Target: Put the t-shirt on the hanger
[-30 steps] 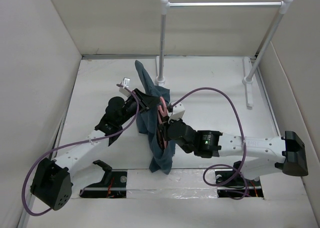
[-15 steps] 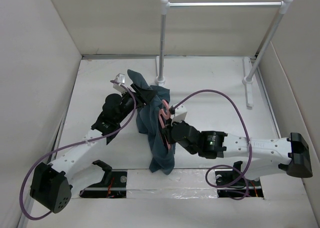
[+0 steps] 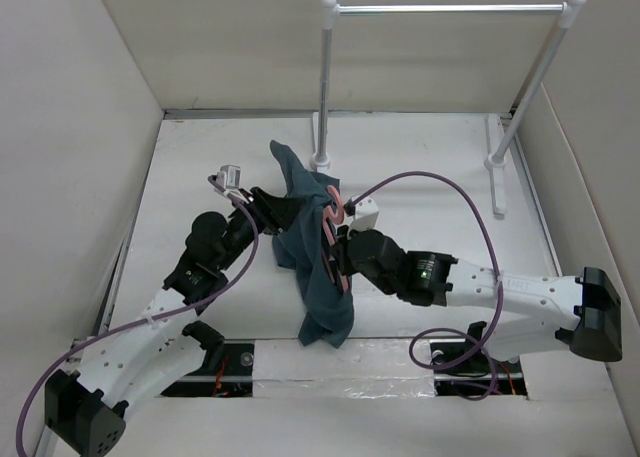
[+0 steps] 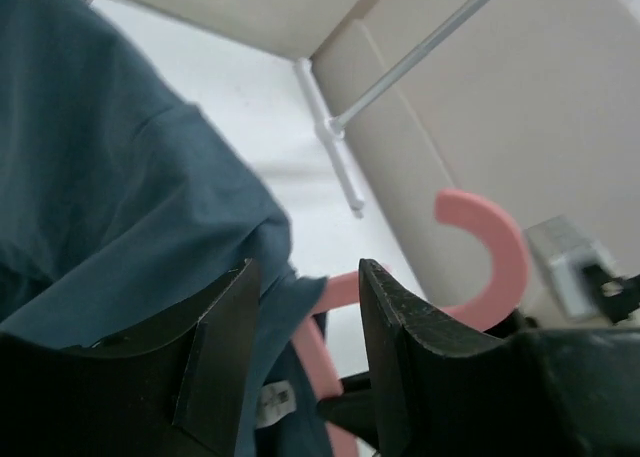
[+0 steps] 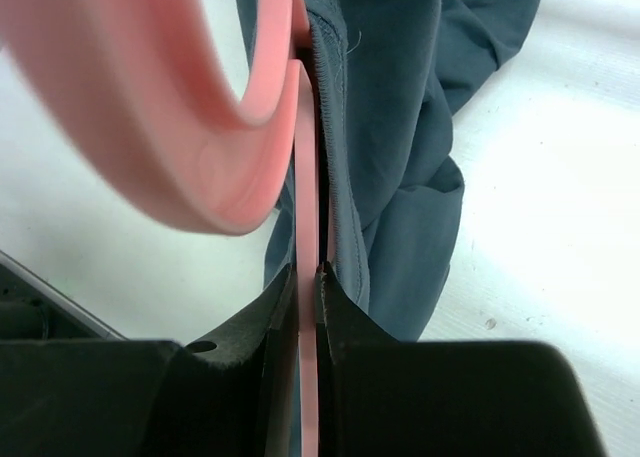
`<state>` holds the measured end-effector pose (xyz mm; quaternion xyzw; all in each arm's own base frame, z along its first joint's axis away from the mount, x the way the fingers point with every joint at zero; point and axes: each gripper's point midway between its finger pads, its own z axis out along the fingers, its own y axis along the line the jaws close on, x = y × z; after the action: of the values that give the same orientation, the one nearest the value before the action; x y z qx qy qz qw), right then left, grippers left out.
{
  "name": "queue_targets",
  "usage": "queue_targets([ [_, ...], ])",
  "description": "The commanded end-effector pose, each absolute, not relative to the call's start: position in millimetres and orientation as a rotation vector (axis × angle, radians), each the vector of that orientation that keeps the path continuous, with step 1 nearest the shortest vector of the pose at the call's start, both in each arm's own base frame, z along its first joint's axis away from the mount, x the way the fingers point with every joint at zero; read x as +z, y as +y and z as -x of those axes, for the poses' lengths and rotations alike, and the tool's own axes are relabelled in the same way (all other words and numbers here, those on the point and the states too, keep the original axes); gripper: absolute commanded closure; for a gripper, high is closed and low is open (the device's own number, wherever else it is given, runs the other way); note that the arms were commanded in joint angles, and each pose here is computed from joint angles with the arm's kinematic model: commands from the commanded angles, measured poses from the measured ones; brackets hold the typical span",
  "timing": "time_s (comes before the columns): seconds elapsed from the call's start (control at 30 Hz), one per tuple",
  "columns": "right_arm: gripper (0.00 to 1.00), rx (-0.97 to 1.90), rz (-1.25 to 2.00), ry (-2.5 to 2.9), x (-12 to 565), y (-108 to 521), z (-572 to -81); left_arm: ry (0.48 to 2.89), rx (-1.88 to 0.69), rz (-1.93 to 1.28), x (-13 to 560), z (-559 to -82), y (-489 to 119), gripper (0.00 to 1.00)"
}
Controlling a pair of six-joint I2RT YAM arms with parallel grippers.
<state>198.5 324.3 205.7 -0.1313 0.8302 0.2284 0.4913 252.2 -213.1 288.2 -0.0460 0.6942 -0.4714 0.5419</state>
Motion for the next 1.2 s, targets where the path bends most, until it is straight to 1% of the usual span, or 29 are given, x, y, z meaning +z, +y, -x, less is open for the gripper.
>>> queue_targets([
  [0.0,1.00,0.629,0.286,1.939,233,330,-207,1.705,-1.041,0.086,259,-253,-208,0.60],
  [0.07,1.00,0.635,0.295,1.932,237,330,-206,1.742,-1.038,0.067,245,-254,-212,0.60],
  [0.23,1.00,0.639,0.287,1.937,238,327,-209,1.776,-1.035,0.000,232,-260,-224,0.62],
  [0.27,1.00,0.648,0.285,1.933,239,326,-208,1.773,-1.045,-0.017,234,-260,-226,0.64],
  [0.37,1.00,0.659,0.278,1.931,240,323,-209,1.789,-1.035,-0.046,229,-262,-230,0.65],
  [0.73,1.00,0.672,0.285,1.929,240,323,-212,1.786,-1.053,-0.103,225,-266,-240,0.64],
  [0.8,1.00,0.675,0.288,1.929,240,324,-212,1.762,-1.051,-0.106,232,-269,-241,0.65],
  [0.83,1.00,0.675,0.288,1.928,241,324,-212,1.762,-1.045,-0.108,231,-270,-241,0.67],
  [0.87,1.00,0.677,0.288,1.929,241,323,-211,1.746,-1.039,-0.105,236,-273,-241,0.77],
  [0.93,1.00,0.683,0.288,1.926,242,323,-211,1.735,-1.022,-0.109,240,-277,-241,0.87],
  [0.97,1.00,0.681,0.288,1.927,241,323,-211,1.722,-1.022,-0.111,245,-279,-241,0.97],
  [1.0,1.00,0.681,0.288,1.927,241,322,-211,1.715,-1.023,-0.112,247,-279,-242,1.00],
  [1.1,1.00,0.673,0.292,1.932,239,320,-210,1.671,-1.006,-0.083,261,-283,-236,1.00],
  [1.17,1.00,0.664,0.302,1.945,235,319,-209,1.625,-0.947,0.003,279,-291,-222,1.00],
])
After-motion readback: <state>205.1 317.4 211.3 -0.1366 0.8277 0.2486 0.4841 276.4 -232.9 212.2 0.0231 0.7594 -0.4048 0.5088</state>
